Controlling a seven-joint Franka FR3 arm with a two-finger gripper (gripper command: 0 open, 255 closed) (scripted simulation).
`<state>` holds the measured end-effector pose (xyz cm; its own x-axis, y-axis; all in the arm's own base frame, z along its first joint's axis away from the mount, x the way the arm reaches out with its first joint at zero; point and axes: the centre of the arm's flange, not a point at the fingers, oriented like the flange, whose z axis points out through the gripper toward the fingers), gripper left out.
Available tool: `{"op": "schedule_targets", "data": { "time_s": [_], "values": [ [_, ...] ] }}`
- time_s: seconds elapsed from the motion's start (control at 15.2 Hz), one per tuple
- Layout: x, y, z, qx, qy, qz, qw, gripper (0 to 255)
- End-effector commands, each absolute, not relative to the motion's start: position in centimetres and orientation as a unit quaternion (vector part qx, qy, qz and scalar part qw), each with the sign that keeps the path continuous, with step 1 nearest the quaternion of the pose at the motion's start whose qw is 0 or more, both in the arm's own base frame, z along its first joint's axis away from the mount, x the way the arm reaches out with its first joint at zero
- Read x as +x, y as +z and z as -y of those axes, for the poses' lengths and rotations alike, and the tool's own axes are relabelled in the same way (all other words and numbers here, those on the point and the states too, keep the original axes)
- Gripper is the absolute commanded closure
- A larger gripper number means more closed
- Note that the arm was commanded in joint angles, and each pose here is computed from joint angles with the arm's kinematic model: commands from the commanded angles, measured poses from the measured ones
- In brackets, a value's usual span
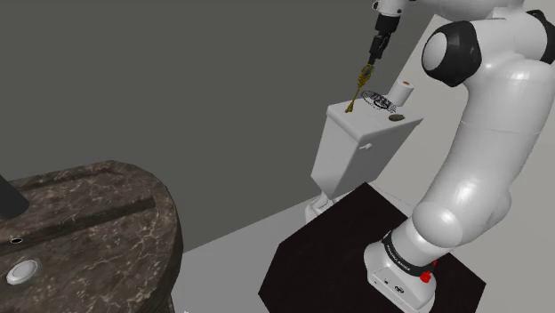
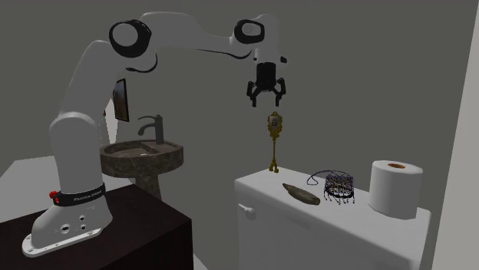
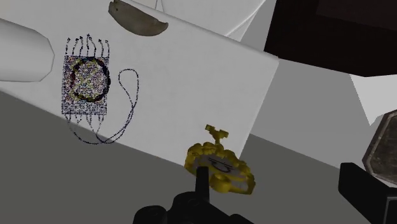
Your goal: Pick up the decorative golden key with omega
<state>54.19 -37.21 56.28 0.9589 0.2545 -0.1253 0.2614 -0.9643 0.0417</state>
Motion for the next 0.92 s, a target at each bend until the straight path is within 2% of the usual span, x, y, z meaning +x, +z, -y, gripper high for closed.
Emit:
{"op": "schedule_targets", "data": {
  "time_s": [0.0, 0.66, 0.73, 0.86],
  "values": [
    [56.0, 55.6, 39.3, 0.988, -0.065, -0.136, 0.029, 0],
    [56.7, 51.4, 40.2, 0.988, -0.067, -0.137, 0.029, 0],
    [56.7, 51.5, 40.2, 0.988, -0.067, -0.137, 0.029, 255],
    [56.7, 51.5, 40.2, 0.988, -0.067, -0.137, 0.029, 255]
  ]
}}
